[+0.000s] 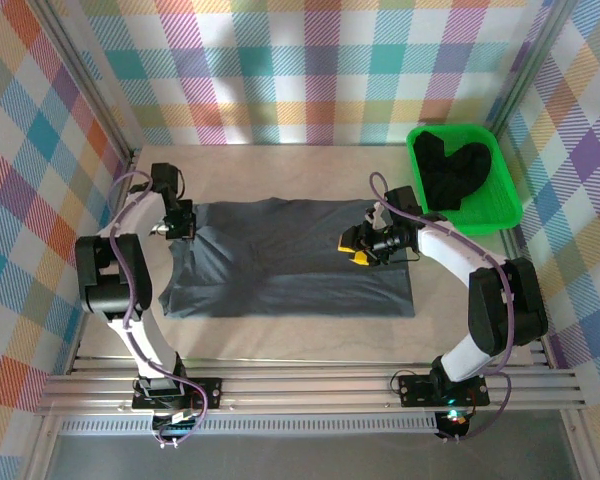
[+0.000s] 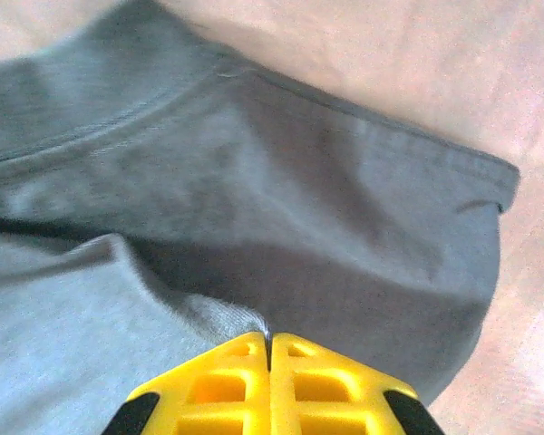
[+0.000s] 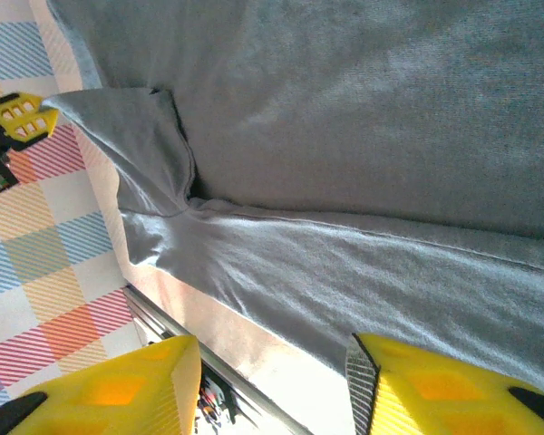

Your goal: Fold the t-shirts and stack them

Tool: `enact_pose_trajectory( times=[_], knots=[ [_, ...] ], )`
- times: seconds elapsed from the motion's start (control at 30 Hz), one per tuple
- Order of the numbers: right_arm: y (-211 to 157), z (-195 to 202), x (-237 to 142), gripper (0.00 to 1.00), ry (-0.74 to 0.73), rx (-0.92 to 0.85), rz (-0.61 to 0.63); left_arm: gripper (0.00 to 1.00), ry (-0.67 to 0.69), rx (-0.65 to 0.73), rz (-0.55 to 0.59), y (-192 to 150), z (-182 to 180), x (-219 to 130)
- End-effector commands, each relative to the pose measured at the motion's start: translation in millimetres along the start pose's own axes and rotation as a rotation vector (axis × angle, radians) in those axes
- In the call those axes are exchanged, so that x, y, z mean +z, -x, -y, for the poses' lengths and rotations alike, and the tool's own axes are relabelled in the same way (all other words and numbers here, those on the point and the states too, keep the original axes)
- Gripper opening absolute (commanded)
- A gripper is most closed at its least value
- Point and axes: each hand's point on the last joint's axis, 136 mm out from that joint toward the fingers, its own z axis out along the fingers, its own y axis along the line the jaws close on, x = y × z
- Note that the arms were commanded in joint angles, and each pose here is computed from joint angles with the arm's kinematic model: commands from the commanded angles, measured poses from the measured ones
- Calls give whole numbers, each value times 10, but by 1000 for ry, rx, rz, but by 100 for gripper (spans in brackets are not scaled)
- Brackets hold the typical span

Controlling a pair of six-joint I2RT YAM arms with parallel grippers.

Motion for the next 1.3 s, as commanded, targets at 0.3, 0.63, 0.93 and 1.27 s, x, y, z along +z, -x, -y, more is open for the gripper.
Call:
enact_pose_trajectory(
  times=[0.3, 0.63, 0.93, 1.27],
  knots=[
    [31, -84, 22, 47, 22, -27, -14, 49, 197, 375, 10, 69, -57, 152],
    [73, -389, -91, 47, 106, -162, 26, 42, 65, 868, 32, -876, 186, -189],
    [145, -786, -267, 49, 204, -297, 84, 40, 170, 1237, -68, -1482, -167, 262],
    [131, -892, -341, 50, 239, -312, 107, 37, 228, 1398, -60, -1580, -277, 530]
  ],
)
